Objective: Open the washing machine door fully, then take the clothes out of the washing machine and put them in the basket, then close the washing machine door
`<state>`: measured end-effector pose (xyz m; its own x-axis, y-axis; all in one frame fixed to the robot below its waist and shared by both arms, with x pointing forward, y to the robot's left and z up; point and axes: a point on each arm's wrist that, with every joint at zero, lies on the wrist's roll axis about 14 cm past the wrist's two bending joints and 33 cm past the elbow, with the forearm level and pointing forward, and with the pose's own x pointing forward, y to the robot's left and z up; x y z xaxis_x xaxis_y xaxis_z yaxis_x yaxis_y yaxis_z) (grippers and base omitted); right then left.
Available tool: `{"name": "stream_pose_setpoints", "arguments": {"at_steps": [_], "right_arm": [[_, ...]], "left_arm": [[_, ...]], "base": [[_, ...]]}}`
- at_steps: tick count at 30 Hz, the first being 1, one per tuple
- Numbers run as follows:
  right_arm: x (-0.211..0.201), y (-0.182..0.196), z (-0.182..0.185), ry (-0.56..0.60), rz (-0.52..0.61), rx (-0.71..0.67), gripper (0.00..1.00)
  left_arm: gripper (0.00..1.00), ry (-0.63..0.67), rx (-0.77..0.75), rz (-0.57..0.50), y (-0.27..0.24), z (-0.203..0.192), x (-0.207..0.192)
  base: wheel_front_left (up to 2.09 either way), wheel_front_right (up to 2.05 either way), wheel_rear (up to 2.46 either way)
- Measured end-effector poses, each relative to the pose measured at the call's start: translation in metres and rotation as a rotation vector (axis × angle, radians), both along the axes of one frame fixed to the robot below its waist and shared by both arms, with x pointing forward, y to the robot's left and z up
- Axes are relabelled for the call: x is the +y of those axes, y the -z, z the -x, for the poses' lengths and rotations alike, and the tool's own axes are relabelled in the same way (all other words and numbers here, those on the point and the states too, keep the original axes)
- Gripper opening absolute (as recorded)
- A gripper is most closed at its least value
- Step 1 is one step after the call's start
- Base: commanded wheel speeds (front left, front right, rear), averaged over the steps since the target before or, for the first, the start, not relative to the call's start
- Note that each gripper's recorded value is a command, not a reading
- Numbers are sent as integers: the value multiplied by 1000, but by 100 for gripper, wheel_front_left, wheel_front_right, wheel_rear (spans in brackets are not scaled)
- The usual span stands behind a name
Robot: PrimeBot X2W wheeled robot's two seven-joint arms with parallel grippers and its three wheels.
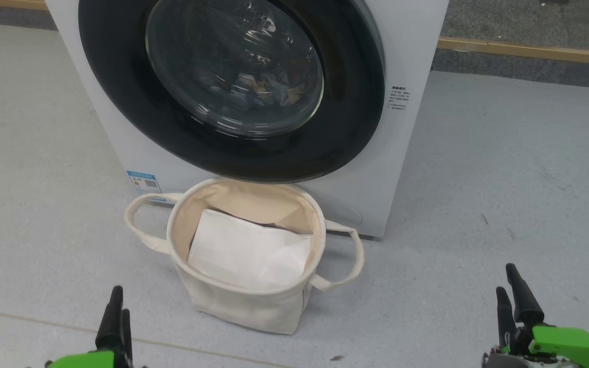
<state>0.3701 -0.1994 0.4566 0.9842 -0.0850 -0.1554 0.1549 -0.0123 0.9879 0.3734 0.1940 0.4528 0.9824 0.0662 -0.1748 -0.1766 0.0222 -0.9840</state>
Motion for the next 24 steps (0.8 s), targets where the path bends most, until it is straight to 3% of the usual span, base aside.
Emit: {"name": "stream_pose_setpoints", "arguments": {"at_steps": [15,24], "right_arm": [[5,-26,-18,-13,103,-70,100],[11,-42,-29,-42,284,-107,100]], "left_arm": [[100,1,-59,-134,-26,-17,5],[100,55,-75,-338,-40,-27,-1]], "base": [[0,0,0],[0,0,0]]}}
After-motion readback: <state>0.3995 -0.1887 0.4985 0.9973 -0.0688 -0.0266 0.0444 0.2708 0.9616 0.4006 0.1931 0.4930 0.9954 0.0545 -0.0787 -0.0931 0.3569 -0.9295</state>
